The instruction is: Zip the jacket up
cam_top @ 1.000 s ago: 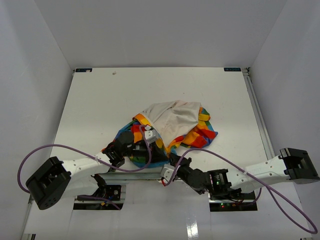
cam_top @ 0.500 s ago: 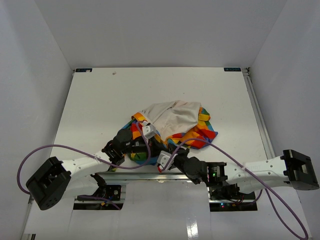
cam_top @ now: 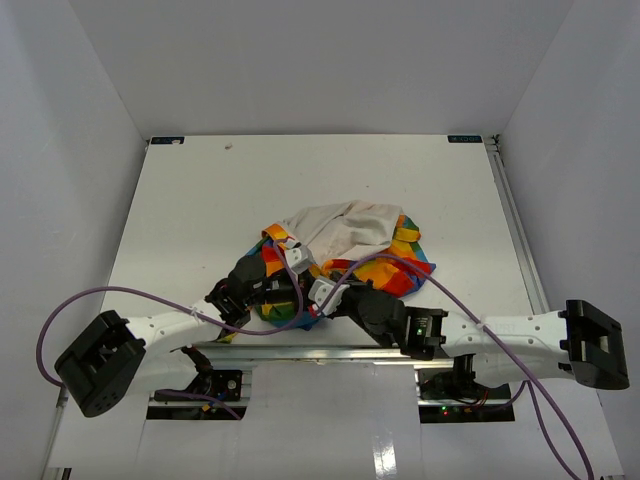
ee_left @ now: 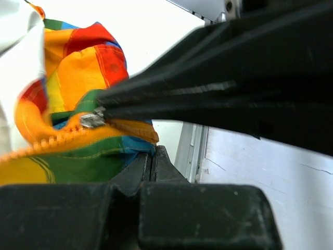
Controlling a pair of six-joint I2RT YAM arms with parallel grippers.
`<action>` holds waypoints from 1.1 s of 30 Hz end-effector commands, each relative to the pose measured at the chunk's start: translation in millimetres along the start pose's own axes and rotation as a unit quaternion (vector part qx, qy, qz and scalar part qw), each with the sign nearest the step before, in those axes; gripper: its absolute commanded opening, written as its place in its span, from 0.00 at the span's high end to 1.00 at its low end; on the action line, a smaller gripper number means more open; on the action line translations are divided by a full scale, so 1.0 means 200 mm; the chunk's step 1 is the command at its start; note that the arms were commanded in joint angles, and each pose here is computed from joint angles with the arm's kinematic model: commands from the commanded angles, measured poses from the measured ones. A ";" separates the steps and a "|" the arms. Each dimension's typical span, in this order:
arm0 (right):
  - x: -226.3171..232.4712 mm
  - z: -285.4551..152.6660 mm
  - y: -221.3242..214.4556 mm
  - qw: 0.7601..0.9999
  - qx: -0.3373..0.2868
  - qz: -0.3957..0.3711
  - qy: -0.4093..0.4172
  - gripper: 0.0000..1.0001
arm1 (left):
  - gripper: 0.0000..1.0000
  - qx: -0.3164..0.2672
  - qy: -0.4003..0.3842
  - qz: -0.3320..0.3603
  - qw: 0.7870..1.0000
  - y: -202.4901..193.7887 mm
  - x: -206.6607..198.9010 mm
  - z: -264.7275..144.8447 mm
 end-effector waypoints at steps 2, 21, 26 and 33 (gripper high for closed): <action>-0.42 0.00 0.28 0.981 -0.089 0.123 -0.117 0.92 | 1.00 0.062 -0.110 -0.039 0.991 -0.15 -0.22 -0.05; -0.77 0.39 0.01 0.964 -0.063 0.227 -0.127 0.92 | 1.00 0.033 -0.076 -0.090 0.992 -0.12 -0.28 -0.14; -0.89 0.53 -0.11 0.954 -0.051 0.259 -0.140 0.92 | 1.00 0.053 -0.057 -0.117 0.990 -0.15 -0.27 -0.15; -1.17 0.62 -0.43 0.935 -0.022 0.298 -0.192 0.92 | 1.00 0.064 -0.009 -0.130 0.989 -0.22 -0.22 -0.19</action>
Point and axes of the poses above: each gripper's point midway between its finger pads, its own z axis out along the fingers, its own x axis along the line the jaws close on, y = z × x, the point moved 2 cm from there along -z, back along the fingers, and after that the axes turned 4 degrees about z, right-handed, at the moved point
